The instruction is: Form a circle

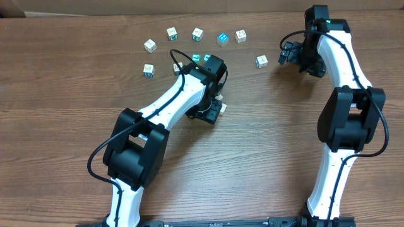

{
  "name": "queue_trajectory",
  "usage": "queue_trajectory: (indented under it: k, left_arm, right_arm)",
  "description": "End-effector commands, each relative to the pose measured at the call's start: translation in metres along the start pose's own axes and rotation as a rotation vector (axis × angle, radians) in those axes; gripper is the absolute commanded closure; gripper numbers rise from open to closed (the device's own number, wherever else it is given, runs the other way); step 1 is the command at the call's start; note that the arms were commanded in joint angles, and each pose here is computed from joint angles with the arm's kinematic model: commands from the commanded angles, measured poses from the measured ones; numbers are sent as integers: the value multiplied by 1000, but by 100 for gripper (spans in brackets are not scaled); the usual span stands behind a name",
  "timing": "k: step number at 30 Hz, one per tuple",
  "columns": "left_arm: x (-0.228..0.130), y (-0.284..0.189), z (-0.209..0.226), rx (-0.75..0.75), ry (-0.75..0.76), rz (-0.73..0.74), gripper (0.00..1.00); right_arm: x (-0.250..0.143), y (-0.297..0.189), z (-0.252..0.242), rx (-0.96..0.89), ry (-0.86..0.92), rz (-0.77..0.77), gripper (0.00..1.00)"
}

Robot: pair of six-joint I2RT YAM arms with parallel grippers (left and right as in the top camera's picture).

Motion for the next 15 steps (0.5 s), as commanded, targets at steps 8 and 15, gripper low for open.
queue_trajectory:
  k: [8,15]
  left_arm:
    - [1,2,1,38,-16,-22,50]
    - [4,2,0,29,-37,-39,52]
  right_arm:
    - [6,-17,0,5,6,-48,0]
    - [6,-17,0,5,6,-48,0]
Point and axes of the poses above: each gripper's point midway between its finger pads, its own y axis out along the fingers, its own z axis along the line the jaws close on, x = y × z, the point moved 8 cm from there along -y, back along the fingers, and after that the axes turned 12 degrees about -y, right-handed, at the moved point
